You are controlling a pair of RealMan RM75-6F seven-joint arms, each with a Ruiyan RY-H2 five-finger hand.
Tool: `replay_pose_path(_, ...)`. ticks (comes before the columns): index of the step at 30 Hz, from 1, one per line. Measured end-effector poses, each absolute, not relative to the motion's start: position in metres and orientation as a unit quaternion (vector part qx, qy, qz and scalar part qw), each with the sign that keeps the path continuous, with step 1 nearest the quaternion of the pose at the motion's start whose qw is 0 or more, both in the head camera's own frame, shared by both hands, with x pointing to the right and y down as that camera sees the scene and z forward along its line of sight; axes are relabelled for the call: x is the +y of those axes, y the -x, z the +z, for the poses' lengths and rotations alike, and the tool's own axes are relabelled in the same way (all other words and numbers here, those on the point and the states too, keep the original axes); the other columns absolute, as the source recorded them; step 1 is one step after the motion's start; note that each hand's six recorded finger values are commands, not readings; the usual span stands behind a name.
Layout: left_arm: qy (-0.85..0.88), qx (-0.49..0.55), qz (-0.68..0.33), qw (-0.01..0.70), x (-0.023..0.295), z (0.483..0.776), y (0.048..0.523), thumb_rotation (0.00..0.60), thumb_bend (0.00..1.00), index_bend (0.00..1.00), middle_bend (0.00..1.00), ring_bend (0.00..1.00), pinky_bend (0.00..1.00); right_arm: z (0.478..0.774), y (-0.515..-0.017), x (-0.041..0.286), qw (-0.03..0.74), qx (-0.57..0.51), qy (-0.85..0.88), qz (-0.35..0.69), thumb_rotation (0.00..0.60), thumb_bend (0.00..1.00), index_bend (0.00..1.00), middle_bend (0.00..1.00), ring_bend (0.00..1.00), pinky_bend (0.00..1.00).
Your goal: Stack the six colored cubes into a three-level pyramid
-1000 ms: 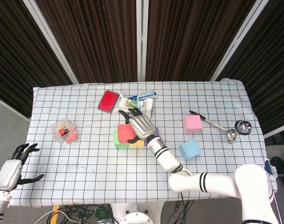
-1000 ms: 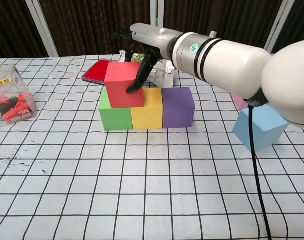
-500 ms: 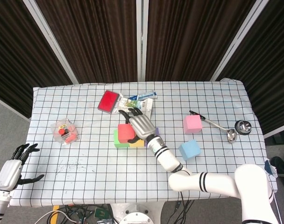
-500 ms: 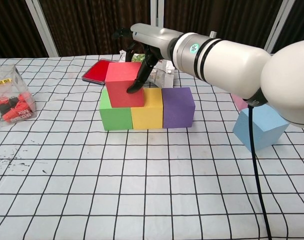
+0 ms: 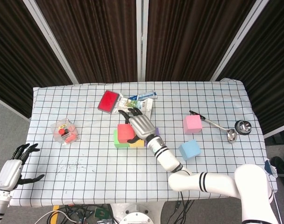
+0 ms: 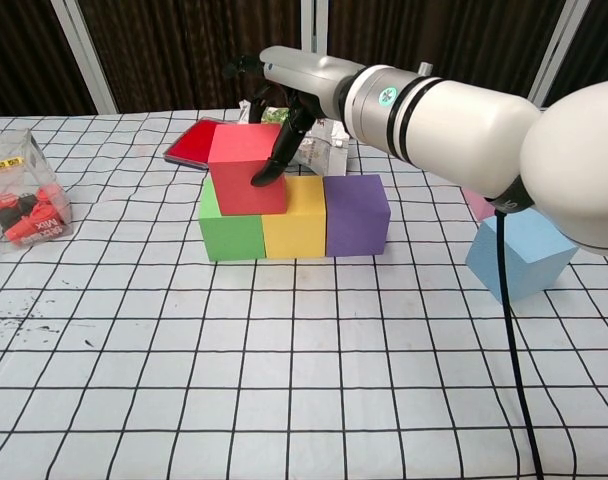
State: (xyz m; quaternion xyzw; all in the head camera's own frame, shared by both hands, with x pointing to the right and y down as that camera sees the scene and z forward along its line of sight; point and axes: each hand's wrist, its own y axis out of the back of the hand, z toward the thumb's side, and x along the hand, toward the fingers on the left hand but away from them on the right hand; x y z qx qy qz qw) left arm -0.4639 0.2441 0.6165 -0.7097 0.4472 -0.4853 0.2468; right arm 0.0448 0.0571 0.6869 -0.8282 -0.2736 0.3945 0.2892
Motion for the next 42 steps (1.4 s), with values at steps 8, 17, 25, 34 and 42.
replay_pose_path(8,0.710,0.447,-0.485,0.247,0.2441,0.6159,0.4639,0.600,0.00,0.10,0.21,0.05,0.05,0.6893,-0.0449,0.0587,0.289,-0.270,0.829,0.396,0.600,0.05,0.00,0.44,0.05,0.00)
replay_pose_path(17,0.710,0.447,-0.485,0.247,0.2437,0.6166,0.4637,0.600,0.00,0.10,0.21,0.05,0.05,0.6905,-0.0450,0.0588,0.289,-0.269,0.828,0.398,0.600,0.05,0.00,0.44,0.05,0.00)
replay_pose_path(25,0.710,0.448,-0.485,0.246,0.2435,0.6169,0.4645,0.600,0.00,0.10,0.21,0.05,0.05,0.6918,-0.0450,0.0604,0.287,-0.261,0.831,0.399,0.600,0.04,0.00,0.31,0.04,0.00)
replay_pose_path(34,0.710,0.449,-0.485,0.243,0.2428,0.6178,0.4654,0.600,0.00,0.10,0.21,0.05,0.04,0.6932,-0.0466,0.0636,0.279,-0.249,0.837,0.399,0.600,0.00,0.00,0.16,0.00,0.00)
replay_pose_path(42,0.710,0.449,-0.485,0.245,0.2429,0.6173,0.4651,0.600,0.00,0.10,0.21,0.05,0.05,0.6867,-0.0498,0.0653,0.279,-0.252,0.840,0.391,0.600,0.00,0.00,0.10,0.00,0.00)
